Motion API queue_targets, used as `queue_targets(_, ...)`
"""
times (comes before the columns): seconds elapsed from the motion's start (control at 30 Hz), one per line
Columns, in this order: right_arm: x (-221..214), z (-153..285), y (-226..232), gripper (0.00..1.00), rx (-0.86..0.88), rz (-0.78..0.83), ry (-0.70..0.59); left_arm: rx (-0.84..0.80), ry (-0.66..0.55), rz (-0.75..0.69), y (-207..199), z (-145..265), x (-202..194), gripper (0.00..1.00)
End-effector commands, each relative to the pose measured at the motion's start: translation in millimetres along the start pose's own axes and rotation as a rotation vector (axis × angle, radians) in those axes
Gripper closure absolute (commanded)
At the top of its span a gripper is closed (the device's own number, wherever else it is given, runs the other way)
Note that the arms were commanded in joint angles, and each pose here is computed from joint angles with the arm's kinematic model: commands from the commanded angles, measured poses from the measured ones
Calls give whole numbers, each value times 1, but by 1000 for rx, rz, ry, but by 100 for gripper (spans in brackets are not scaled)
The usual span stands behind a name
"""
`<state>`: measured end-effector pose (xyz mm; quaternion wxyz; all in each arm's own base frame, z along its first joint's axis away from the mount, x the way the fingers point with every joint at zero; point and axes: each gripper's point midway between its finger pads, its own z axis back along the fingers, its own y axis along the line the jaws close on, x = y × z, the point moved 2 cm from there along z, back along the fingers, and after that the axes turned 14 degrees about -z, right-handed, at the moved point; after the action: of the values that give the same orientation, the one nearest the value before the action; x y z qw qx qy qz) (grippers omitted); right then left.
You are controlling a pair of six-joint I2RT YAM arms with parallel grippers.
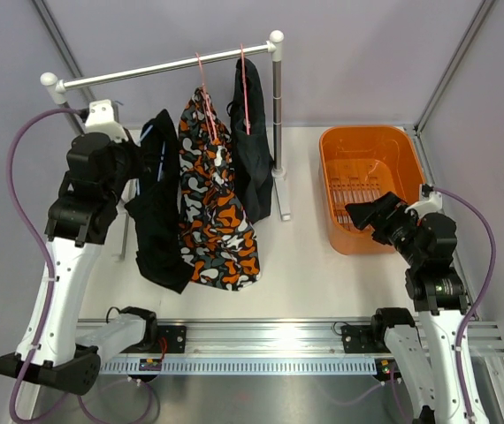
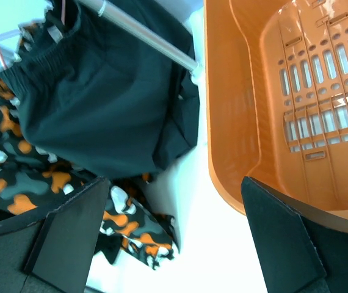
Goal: Remove the shorts from the hanger
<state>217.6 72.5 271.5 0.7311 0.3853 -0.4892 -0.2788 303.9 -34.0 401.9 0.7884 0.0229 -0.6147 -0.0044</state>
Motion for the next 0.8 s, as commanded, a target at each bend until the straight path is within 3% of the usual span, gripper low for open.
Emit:
queue_targets(0.0, 1, 0, 21, 1, 72, 107, 76, -103, -136, -22, -18, 34, 19, 100)
queue_targets(0.13, -5, -2, 32, 0, 131, 116, 140, -220, -217, -30, -36, 62, 26, 100)
queue_targets(0.53, -13, 20, 87, 1, 300, 171, 217, -868, -5, -275, -162, 105, -33, 100)
queue_targets(0.77, -33, 7, 102, 1, 306, 190, 293, -1004, 22, -435, -213, 131, -58, 100)
